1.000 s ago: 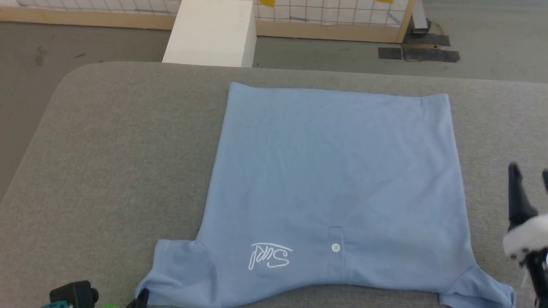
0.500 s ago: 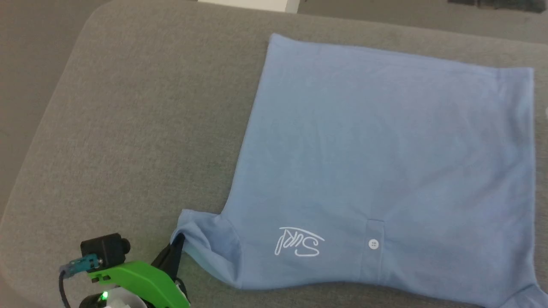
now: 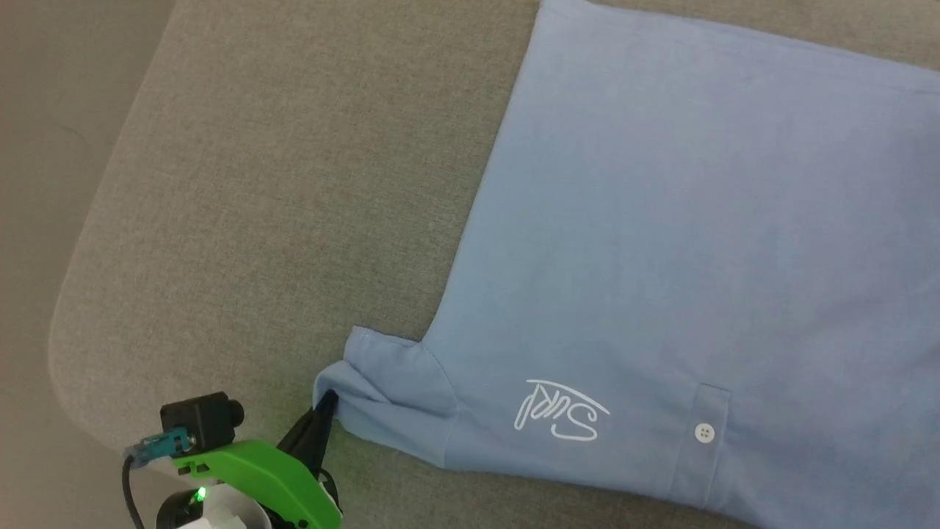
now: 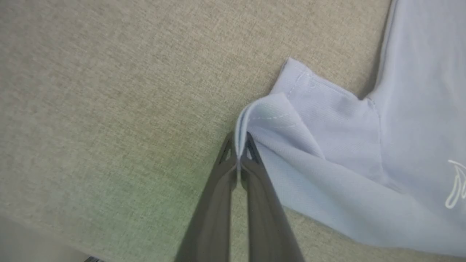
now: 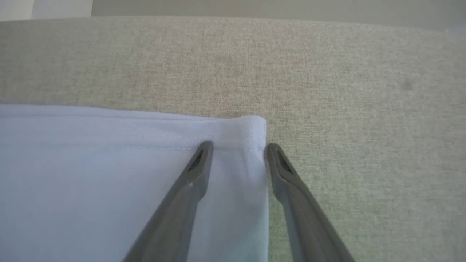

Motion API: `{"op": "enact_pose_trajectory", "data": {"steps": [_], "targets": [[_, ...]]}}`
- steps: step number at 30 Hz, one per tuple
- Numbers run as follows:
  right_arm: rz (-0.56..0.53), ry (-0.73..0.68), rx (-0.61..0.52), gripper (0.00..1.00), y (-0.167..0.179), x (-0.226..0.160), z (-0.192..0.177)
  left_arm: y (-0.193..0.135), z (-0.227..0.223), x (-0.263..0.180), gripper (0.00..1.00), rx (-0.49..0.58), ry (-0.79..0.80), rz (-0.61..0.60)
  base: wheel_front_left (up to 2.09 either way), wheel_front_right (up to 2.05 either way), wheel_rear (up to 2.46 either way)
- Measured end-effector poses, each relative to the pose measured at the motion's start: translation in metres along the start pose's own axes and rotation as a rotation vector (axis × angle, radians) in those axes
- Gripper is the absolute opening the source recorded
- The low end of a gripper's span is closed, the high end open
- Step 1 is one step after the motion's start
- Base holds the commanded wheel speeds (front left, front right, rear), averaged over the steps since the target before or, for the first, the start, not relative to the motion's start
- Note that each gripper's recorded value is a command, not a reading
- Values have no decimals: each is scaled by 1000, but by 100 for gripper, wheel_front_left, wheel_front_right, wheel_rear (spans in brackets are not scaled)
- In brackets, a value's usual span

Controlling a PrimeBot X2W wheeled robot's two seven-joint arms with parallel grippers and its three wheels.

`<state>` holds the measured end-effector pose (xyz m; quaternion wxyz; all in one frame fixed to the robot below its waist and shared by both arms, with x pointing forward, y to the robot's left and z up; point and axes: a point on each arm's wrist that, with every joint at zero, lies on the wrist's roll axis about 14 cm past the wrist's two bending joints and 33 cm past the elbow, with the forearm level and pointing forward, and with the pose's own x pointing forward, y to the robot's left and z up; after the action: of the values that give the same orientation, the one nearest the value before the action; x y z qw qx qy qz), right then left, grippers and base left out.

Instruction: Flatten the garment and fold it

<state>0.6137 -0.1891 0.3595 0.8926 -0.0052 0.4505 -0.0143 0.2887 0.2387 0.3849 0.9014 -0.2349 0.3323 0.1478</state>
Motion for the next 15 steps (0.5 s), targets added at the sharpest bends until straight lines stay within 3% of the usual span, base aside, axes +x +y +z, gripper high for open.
{"op": "enact_pose_trajectory", "data": {"steps": [1, 2, 3, 7, 12, 15], "targets": [[-2, 6, 1, 14, 1, 1, 1, 2, -1, 0, 0, -1, 3, 7, 0, 0, 0], [0, 8, 1, 3, 4, 0, 1, 4, -2, 0, 0, -3, 4, 14, 0, 0, 0], [3, 9, 6, 0, 6, -1, 1, 5, -3, 0, 0, -4, 6, 17, 0, 0, 0], [20, -64, 20, 0, 10, -10, 2, 4, -2, -1, 0, -13, -3, 11, 0, 0, 0], [63, -407, 26, 0, 12, -41, 18, -1, 4, -4, 0, -14, -29, -13, 0, 0, 0], [83, -564, 54, 0, 9, -66, 6, -3, 7, -8, 0, -14, -43, -25, 0, 0, 0]]}}
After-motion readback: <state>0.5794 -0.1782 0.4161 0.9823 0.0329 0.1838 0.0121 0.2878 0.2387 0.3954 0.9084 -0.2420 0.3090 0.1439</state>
